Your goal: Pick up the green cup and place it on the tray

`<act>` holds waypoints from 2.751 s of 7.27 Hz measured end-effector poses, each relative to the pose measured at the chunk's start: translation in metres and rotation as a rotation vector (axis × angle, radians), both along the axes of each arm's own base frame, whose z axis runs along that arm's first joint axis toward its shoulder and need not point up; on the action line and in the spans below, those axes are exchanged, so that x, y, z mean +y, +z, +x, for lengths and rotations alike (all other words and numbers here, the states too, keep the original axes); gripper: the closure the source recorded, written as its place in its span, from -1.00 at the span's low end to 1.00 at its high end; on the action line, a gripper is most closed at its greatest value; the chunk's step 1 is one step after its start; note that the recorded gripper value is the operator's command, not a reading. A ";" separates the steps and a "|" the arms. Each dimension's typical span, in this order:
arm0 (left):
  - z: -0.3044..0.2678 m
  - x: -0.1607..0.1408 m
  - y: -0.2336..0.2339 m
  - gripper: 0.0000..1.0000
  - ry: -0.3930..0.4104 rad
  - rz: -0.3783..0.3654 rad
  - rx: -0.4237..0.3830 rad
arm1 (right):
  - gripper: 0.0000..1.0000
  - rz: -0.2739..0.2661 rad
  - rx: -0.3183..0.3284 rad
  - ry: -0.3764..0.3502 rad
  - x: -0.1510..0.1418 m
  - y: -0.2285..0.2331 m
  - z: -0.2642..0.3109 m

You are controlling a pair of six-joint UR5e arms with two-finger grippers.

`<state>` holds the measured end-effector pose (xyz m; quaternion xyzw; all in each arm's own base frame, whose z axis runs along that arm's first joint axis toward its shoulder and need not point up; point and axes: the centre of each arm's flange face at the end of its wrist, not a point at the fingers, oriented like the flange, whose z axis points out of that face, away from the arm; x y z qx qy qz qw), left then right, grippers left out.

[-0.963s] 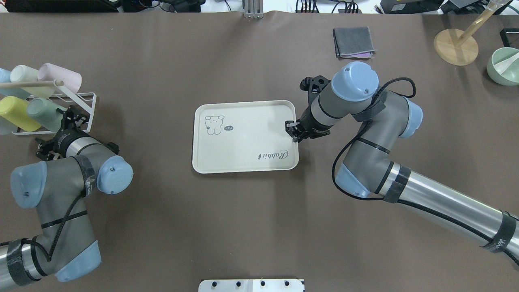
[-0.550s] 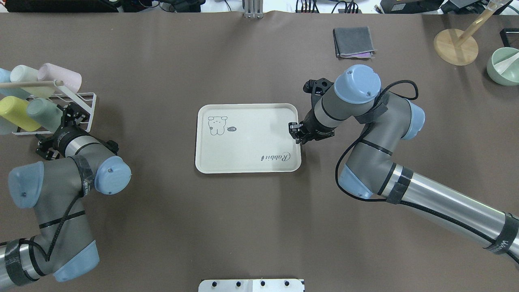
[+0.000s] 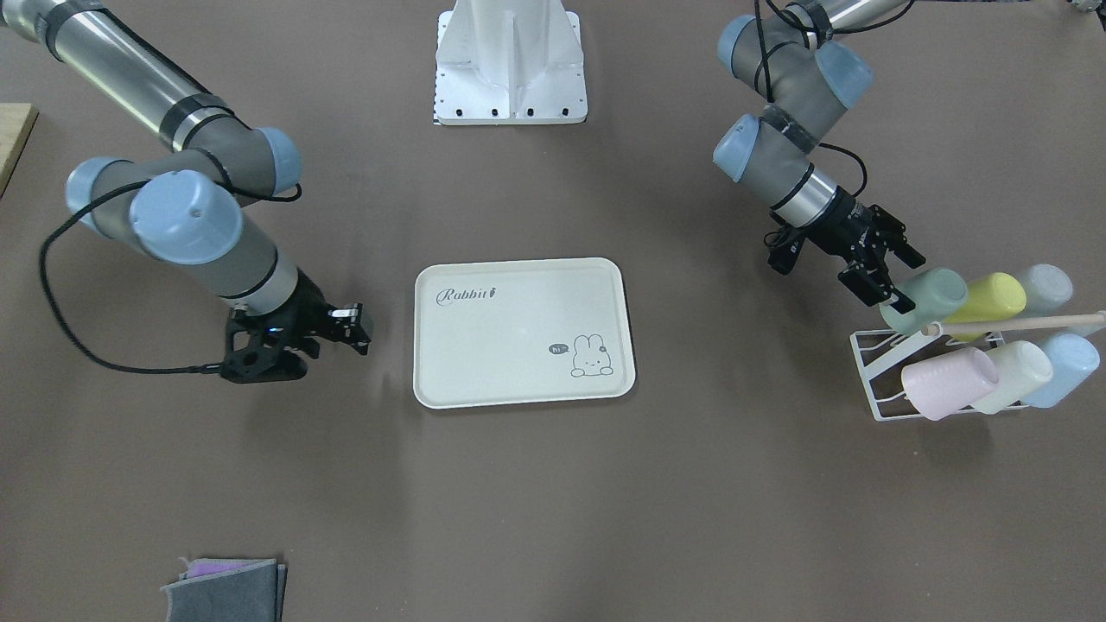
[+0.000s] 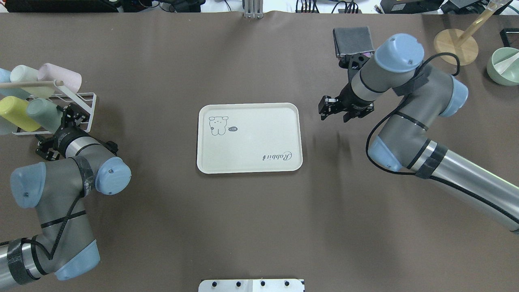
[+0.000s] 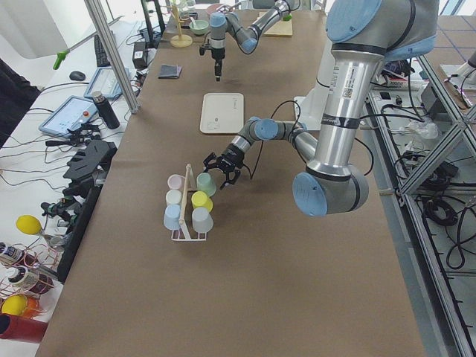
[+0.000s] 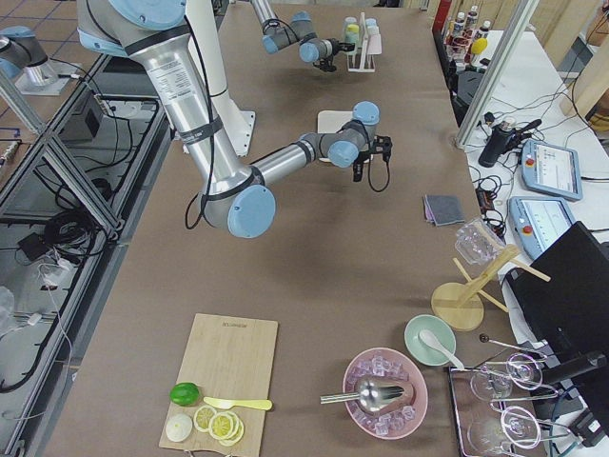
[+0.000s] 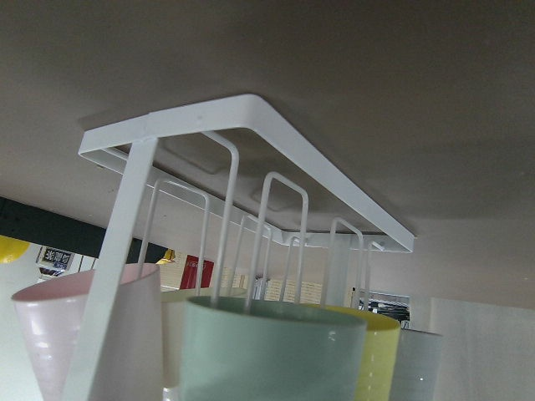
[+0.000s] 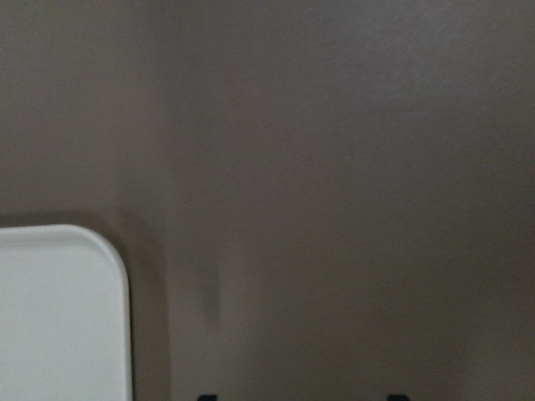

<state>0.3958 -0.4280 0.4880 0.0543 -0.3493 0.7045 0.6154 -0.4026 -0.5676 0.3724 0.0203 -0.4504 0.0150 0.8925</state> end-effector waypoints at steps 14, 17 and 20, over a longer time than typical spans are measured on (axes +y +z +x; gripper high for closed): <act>-0.009 -0.009 0.002 0.79 -0.013 0.018 -0.012 | -1.00 0.068 0.175 -0.033 0.099 0.286 0.513; -0.011 -0.010 -0.003 -0.36 -0.016 0.024 -0.004 | -1.00 0.115 0.198 -0.069 0.097 0.312 0.494; -0.008 -0.013 -0.003 -0.94 -0.015 0.053 0.008 | -1.00 0.109 0.156 -0.093 0.098 0.316 0.479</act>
